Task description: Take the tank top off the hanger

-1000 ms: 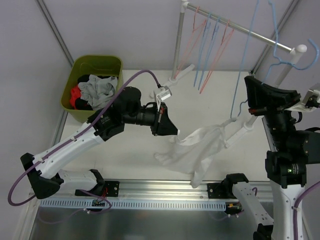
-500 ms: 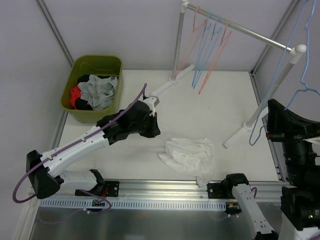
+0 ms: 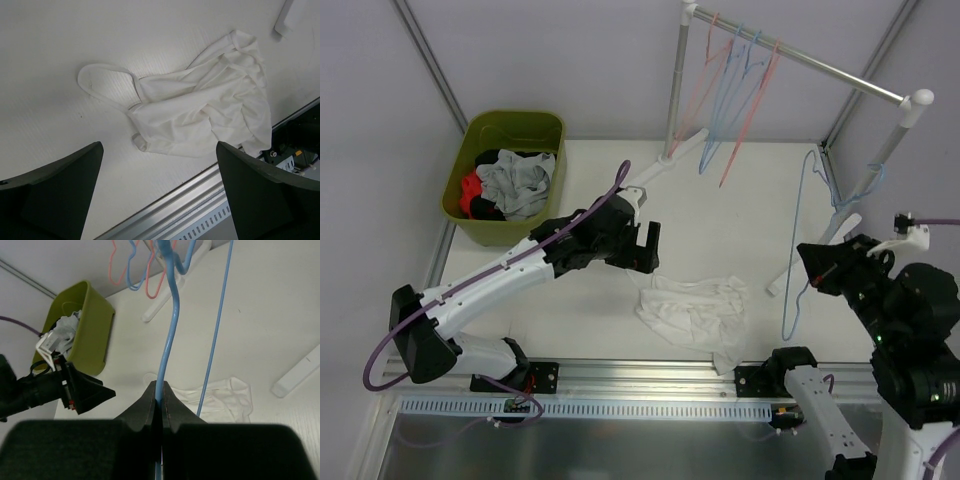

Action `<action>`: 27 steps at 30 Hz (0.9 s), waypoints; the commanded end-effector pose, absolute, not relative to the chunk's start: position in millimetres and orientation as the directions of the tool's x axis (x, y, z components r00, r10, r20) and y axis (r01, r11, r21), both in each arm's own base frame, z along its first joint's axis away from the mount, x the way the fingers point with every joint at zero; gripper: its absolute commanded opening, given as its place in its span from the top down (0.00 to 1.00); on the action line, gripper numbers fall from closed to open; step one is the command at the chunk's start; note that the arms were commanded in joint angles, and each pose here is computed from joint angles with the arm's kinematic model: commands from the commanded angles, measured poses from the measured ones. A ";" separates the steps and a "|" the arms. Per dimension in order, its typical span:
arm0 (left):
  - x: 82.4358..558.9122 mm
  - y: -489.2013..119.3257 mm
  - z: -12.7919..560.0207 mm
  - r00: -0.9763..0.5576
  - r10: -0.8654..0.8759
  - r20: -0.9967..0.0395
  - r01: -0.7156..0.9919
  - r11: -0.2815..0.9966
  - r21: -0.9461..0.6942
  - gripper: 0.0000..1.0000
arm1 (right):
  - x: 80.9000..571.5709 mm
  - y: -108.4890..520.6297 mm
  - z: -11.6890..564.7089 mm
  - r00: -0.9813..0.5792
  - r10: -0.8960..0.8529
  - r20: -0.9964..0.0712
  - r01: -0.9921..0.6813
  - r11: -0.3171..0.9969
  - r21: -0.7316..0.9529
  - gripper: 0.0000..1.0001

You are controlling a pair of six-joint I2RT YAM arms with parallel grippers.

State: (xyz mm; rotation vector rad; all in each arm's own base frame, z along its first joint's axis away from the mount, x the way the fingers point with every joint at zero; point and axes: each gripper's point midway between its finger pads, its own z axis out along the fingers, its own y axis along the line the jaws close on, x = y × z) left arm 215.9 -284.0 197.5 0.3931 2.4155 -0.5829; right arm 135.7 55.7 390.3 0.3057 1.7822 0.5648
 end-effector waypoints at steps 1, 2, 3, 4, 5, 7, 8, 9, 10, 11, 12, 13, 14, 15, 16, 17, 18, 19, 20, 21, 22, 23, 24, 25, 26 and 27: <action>220.3 -281.1 227.8 -0.713 0.141 -0.687 0.454 0.839 -0.299 0.01 | 177.9 51.0 399.9 -0.294 0.446 -0.845 -0.034 0.879 0.476 1.00; 217.1 -281.9 230.2 -0.711 0.154 -0.686 0.473 0.827 -0.304 0.01 | 187.7 47.8 403.2 -0.289 0.425 -0.858 -0.023 0.893 0.450 1.00; 215.3 -282.2 230.4 -0.711 0.158 -0.685 0.478 0.823 -0.306 0.01 | 194.7 43.2 418.9 -0.249 0.404 -0.880 -0.024 0.906 0.422 1.00; 213.8 -281.2 229.2 -0.714 0.160 -0.682 0.478 0.823 -0.308 0.01 | 214.3 39.0 418.7 -0.258 0.387 -0.885 0.013 0.917 0.398 1.00; 211.9 -279.1 231.5 -0.712 0.153 -0.685 0.477 0.821 -0.313 0.01 | 223.1 37.9 423.1 -0.254 0.377 -0.891 0.017 0.923 0.385 1.00; 208.6 -274.8 228.3 -0.717 0.153 -0.680 0.472 0.824 -0.313 0.01 | 249.9 36.8 430.2 -0.268 0.340 -0.901 0.031 0.938 0.345 1.00; 206.1 -273.1 231.2 -0.715 0.147 -0.684 0.475 0.820 -0.320 0.01 | 258.7 36.8 432.5 -0.273 0.328 -0.904 0.032 0.943 0.332 1.00; 204.9 -271.6 230.8 -0.716 0.148 -0.682 0.475 0.819 -0.321 0.01 | 265.1 36.8 442.1 -0.260 0.320 -0.911 0.026 0.945 0.325 1.00; 202.6 -270.8 230.5 -0.716 0.151 -0.681 0.479 0.816 -0.323 0.01 | 274.5 38.1 444.1 -0.265 0.311 -0.913 0.019 0.948 0.317 1.00; 200.1 -268.9 229.4 -0.717 0.152 -0.680 0.481 0.814 -0.326 0.01 | 293.7 38.6 438.6 -0.291 0.306 -0.906 0.027 0.950 0.312 1.00; 198.0 -268.4 229.3 -0.718 0.155 -0.678 0.486 0.810 -0.329 0.01 | 303.5 40.6 442.6 -0.285 0.307 -0.908 0.015 0.949 0.316 1.00; 196.6 -267.1 228.8 -0.720 0.155 -0.676 0.485 0.810 -0.330 0.01 | 309.5 40.7 455.5 -0.258 0.300 -0.918 0.000 0.950 0.311 1.00; 194.0 -265.2 229.1 -0.720 0.155 -0.676 0.488 0.807 -0.334 0.01 | 327.4 40.3 450.9 -0.274 0.294 -0.916 0.012 0.953 0.302 1.00; 192.4 -264.8 229.1 -0.721 0.158 -0.675 0.491 0.803 -0.337 0.01 | 335.2 40.0 452.4 -0.272 0.289 -0.918 0.013 0.955 0.296 1.00; 188.8 -265.4 228.9 -0.725 0.165 -0.669 0.500 0.794 -0.346 0.01 | 342.8 38.6 452.5 -0.273 0.279 -0.921 0.016 0.958 0.286 1.00; 187.7 -264.5 228.8 -0.722 0.171 -0.670 0.506 0.791 -0.344 0.01 | 348.8 35.8 459.1 -0.257 0.279 -0.925 0.022 0.959 0.283 1.00; 182.7 -267.0 229.8 -0.726 0.182 -0.663 0.522 0.773 -0.360 0.01 | 364.6 37.1 451.4 -0.277 0.277 -0.920 0.022 0.959 0.283 1.00; 179.3 -268.6 230.0 -0.729 0.190 -0.658 0.533 0.761 -0.370 0.01 | 371.3 37.3 450.0 -0.279 0.276 -0.920 0.022 0.959 0.281 1.00; 177.5 -268.3 229.9 -0.728 0.197 -0.657 0.539 0.756 -0.371 0.01 | 377.1 36.8 452.0 -0.271 0.276 -0.922 0.022 0.960 0.280 1.00; 176.6 -268.4 229.8 -0.728 0.199 -0.656 0.542 0.753 -0.373 0.01 | 383.3 44.0 453.6 -0.272 0.269 -0.924 -0.018 0.959 0.285 1.00; 175.4 -267.6 227.9 -0.731 0.203 -0.651 0.542 0.753 -0.373 0.01 | 392.6 44.2 448.0 -0.285 0.272 -0.919 -0.012 0.958 0.287 1.00; 175.3 -266.6 229.0 -0.729 0.202 -0.654 0.542 0.754 -0.371 0.01 | 396.9 44.1 447.8 -0.285 0.269 -0.920 -0.011 0.959 0.283 1.00; 175.0 -266.3 229.2 -0.729 0.202 -0.654 0.542 0.754 -0.371 0.01 | 401.4 42.8 454.0 -0.266 0.270 -0.925 -0.008 0.959 0.282 1.00; 175.3 -266.1 229.1 -0.728 0.203 -0.655 0.543 0.754 -0.369 0.01 | 410.3 42.3 448.5 -0.276 0.268 -0.923 0.001 0.960 0.278 1.00; 175.2 -265.5 229.7 -0.727 0.202 -0.656 0.542 0.755 -0.368 0.01 | 415.4 41.7 447.9 -0.274 0.267 -0.924 0.003 0.961 0.277 1.00; 174.8 -265.7 229.6 -0.727 0.206 -0.655 0.545 0.753 -0.368 0.01 | 419.4 40.8 449.5 -0.268 0.271 -0.925 0.006 0.960 0.280 1.00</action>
